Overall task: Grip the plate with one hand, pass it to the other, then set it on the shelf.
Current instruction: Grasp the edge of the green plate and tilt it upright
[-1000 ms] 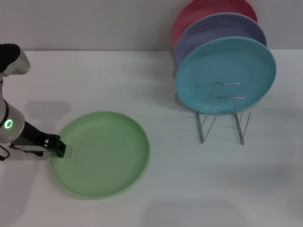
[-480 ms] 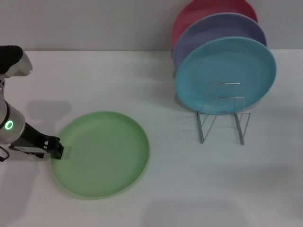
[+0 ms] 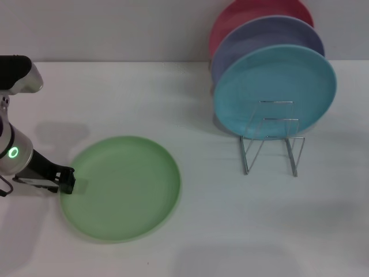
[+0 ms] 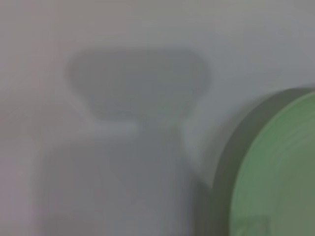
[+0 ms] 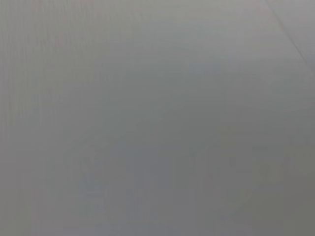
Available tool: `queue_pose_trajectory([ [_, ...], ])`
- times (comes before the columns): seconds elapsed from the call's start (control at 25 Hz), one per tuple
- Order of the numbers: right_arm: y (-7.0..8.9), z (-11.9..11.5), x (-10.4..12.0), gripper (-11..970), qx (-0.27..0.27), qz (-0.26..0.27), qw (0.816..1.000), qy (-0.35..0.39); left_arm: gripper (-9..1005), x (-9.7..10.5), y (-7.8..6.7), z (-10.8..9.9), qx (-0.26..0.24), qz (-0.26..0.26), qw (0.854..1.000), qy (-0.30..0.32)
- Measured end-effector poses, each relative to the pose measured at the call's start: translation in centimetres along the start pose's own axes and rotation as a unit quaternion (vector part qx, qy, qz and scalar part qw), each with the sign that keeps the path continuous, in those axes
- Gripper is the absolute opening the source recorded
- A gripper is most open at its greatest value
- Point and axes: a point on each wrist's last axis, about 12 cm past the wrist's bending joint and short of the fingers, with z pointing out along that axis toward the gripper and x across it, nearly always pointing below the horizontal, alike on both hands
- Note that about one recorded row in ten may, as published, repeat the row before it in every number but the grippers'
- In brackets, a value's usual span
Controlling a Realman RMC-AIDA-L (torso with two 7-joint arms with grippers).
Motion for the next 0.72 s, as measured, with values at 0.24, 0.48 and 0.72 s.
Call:
queue_pose_trajectory([
  [0.24,0.03,0.03,0.0,750,0.0,0.0,1.0,0.0,250,-0.12,-0.11,0.14,0.001,0.007,1.0,0.004],
  [0.48,0.09,0.09,0.0,750,-0.001,0.001,1.0,-0.001,190,-0.28,-0.11,0.04,0.002,0.006,1.0,0.001],
  [0.72,0.12,0.1,0.01,750,-0.001,0.002,1.0,-0.001,82,-0.37,-0.12,0.02,0.0,0.008,1.0,-0.001],
])
